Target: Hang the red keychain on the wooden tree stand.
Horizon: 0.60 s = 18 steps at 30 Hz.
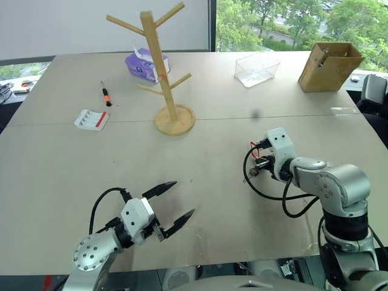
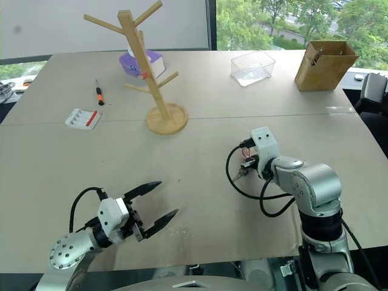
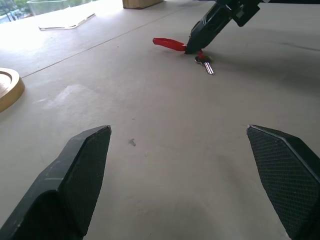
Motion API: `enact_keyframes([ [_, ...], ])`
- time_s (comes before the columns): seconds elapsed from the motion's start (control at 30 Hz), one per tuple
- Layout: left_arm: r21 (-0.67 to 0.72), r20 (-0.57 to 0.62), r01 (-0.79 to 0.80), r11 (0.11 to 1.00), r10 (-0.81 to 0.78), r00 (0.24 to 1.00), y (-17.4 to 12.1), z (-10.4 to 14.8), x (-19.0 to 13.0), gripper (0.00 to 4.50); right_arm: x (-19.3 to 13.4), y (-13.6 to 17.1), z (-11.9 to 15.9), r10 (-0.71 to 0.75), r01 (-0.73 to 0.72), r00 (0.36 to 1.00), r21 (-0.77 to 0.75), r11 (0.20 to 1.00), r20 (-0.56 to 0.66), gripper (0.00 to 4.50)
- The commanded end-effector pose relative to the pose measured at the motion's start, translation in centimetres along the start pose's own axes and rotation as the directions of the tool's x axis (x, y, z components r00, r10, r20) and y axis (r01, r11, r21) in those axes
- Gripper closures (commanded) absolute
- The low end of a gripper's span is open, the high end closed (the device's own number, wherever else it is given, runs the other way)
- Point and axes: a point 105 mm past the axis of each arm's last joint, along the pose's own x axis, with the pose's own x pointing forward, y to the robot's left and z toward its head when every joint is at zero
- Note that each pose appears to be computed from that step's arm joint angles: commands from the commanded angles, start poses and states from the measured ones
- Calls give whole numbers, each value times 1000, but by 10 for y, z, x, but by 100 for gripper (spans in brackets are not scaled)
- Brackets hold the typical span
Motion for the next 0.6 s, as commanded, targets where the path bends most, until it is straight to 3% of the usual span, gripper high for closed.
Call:
enact_keyframes([
  [0.03,11,62,-50,999,49,997,5,18,7,0,-23,13,51,139,-84,950,-200,976,279,442],
  [0.23,-53,191,-248,967,254,948,38,68,25,0,-65,22,113,343,-51,779,-493,869,525,442],
  [0.33,-65,219,-315,947,322,921,55,96,32,0,-71,31,127,431,-33,729,-602,798,531,442],
  [0.43,-82,221,-395,915,404,888,81,121,32,0,-75,46,140,524,38,680,-738,673,513,442],
  [0.6,-141,221,-446,884,467,856,108,145,25,0,-60,63,155,583,96,671,-834,544,458,442],
])
